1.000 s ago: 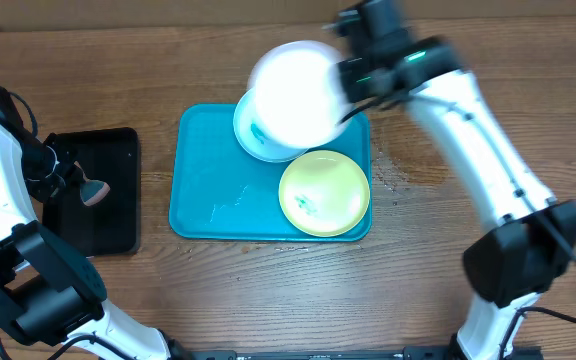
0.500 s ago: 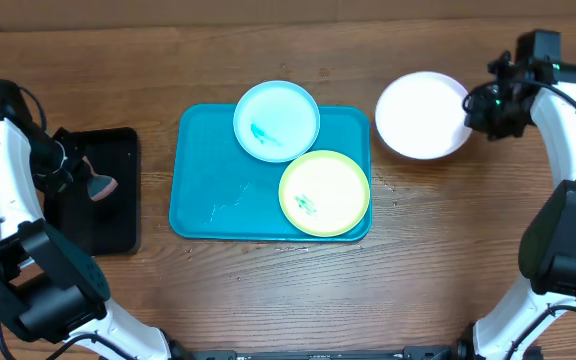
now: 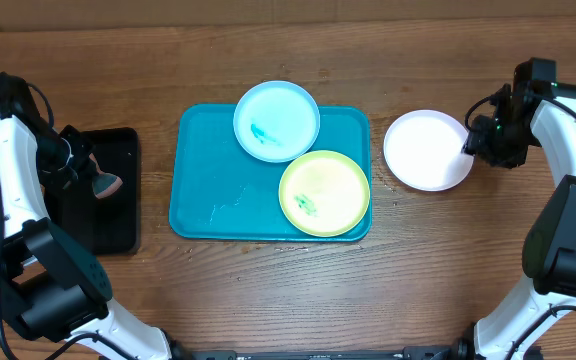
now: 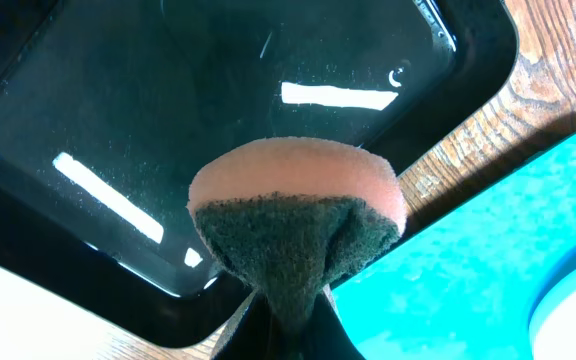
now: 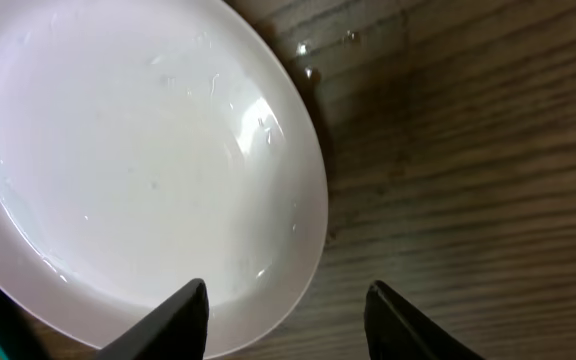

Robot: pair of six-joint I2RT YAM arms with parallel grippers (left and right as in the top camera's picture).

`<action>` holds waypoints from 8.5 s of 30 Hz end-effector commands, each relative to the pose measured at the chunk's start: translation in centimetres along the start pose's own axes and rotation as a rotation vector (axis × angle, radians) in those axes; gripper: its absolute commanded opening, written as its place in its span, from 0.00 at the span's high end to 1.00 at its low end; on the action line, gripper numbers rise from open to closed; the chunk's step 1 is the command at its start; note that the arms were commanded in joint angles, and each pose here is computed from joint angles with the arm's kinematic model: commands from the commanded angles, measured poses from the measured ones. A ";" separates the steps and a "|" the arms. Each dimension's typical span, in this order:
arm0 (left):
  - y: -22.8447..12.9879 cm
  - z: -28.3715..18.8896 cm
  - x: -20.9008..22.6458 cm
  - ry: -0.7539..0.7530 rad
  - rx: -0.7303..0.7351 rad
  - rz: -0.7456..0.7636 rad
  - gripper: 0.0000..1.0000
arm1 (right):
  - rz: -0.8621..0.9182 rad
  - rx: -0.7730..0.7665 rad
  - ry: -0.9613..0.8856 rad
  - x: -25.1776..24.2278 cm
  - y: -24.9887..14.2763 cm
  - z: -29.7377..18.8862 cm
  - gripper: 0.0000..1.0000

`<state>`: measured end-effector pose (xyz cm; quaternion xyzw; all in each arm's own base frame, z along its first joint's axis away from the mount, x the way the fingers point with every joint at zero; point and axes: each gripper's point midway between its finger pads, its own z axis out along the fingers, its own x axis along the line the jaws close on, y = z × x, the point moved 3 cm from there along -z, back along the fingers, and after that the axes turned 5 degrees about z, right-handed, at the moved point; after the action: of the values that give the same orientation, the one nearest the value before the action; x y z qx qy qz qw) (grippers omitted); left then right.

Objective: Clean dirty plates on tray and stack at the side

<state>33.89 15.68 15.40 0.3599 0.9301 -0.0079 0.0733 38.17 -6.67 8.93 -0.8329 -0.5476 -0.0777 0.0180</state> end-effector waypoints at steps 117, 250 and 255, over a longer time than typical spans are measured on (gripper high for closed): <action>-9.6 1.8 -16.0 -0.149 0.032 0.595 0.96 | -0.467 -0.181 0.329 36.6 -10.1 6.9 0.96; 3.1 -4.6 3.4 -0.033 -0.108 -0.181 0.96 | -1.045 -1.236 -0.568 41.1 -16.6 -17.7 0.96; 3.3 -4.7 4.5 -0.034 -0.106 -0.212 0.96 | -1.078 -1.290 -0.690 41.6 -17.8 -19.8 0.96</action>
<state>31.94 21.67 19.54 0.2633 0.9593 0.0408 0.0937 36.40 37.88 30.93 -0.3092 -0.7109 -0.1957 -0.6007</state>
